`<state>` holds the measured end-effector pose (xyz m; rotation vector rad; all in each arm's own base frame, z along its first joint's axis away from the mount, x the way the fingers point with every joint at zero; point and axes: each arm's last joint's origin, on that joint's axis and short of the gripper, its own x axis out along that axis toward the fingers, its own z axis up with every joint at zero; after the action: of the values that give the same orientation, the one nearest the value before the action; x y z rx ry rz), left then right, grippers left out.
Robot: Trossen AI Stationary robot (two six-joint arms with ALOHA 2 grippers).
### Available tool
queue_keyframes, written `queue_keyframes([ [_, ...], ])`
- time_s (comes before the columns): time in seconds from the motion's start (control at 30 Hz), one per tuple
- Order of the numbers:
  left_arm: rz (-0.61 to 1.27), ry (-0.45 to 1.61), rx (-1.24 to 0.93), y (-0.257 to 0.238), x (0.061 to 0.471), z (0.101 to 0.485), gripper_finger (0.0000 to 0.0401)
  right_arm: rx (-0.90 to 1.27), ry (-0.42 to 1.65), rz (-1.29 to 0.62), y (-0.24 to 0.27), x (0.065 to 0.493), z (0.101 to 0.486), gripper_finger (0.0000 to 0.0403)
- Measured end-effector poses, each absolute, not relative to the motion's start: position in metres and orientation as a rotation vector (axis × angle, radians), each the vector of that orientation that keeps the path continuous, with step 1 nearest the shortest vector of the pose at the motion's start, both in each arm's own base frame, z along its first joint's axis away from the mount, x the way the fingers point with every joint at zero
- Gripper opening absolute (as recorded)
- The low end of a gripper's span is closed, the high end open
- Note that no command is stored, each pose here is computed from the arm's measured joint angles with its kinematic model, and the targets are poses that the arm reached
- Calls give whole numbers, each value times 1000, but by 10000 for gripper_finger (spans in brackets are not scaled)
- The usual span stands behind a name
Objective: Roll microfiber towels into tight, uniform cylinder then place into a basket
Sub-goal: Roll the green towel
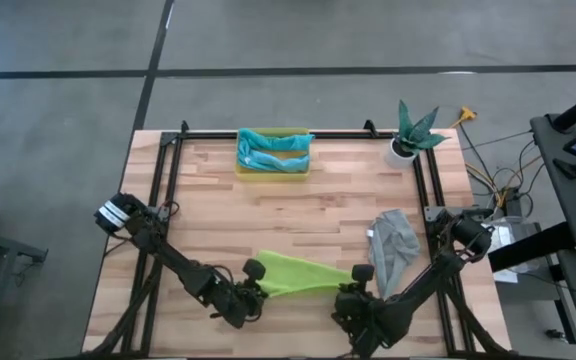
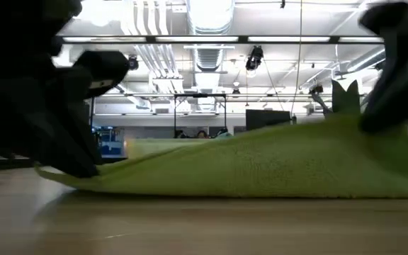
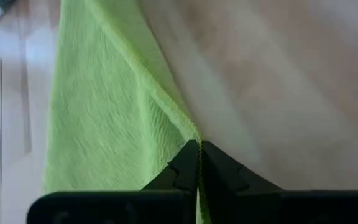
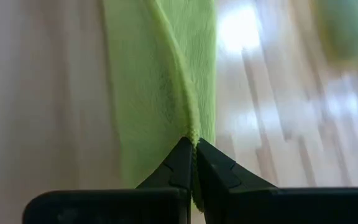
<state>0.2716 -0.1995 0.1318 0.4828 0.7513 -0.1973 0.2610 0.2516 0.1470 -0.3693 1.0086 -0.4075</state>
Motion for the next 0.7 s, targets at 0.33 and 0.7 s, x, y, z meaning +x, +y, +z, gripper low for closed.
queue_keyframes([
  [0.33, -136, 805, 426, -178, 274, 119, 1, -328, 1074, -454, 223, 250, 106, 9],
  [0.7, -141, 787, 438, -177, 279, 123, 1, -281, 1089, -391, 230, 254, 108, 9],
])
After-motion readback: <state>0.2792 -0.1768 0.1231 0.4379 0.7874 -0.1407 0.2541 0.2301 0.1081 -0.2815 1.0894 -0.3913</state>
